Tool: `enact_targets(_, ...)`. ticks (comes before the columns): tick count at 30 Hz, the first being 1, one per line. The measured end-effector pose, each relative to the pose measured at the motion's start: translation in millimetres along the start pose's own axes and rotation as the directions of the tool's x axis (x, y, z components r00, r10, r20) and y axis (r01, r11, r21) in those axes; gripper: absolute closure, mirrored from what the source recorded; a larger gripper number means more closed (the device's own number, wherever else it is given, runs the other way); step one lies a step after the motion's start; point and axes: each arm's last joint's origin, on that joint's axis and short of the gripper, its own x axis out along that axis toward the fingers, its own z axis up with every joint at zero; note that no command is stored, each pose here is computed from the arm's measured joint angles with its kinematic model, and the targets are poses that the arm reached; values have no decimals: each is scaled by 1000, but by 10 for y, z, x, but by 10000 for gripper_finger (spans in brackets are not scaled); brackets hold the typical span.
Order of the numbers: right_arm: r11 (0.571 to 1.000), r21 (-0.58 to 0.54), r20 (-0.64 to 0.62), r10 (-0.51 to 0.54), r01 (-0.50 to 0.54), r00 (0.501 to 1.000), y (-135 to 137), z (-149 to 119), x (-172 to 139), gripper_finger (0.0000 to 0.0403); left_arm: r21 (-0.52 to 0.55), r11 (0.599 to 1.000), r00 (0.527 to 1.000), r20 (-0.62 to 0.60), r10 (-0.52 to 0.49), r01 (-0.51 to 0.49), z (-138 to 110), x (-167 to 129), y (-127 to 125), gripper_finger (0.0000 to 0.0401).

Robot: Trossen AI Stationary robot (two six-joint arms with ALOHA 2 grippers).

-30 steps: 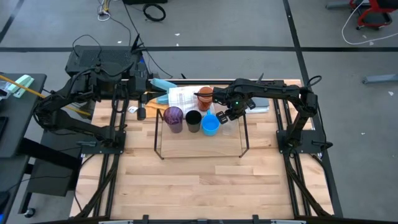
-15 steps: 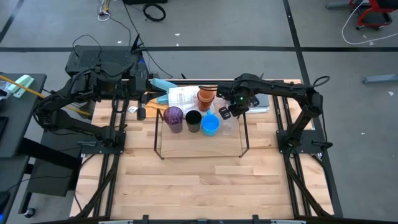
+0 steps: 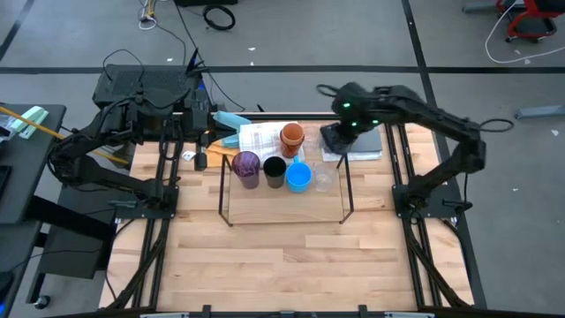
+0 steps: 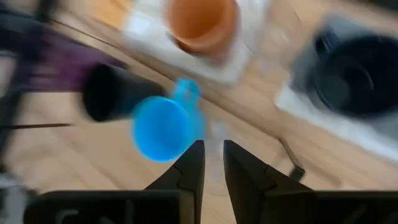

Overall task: Stack small to large cups/mugs on shelf
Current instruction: Put the orange cup on the shelf

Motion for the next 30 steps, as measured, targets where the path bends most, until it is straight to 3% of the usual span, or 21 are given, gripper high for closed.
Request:
enact_targets(6,961,-226,74,178,-158,981,124,-288,-465,336,-13,1000,999,47,8,-8,45,-1,10,369)
enact_targets(10,908,-346,40,265,-235,963,196,-533,-652,336,-61,998,993,120,7,0,115,8,21,367)
enact_targets(18,806,-479,-75,358,-348,931,349,-920,-807,336,-92,996,983,183,14,3,197,170,26,376)
enact_targets(30,691,-673,-27,332,-263,943,371,-979,-818,336,-96,995,970,240,29,-6,275,417,24,367)
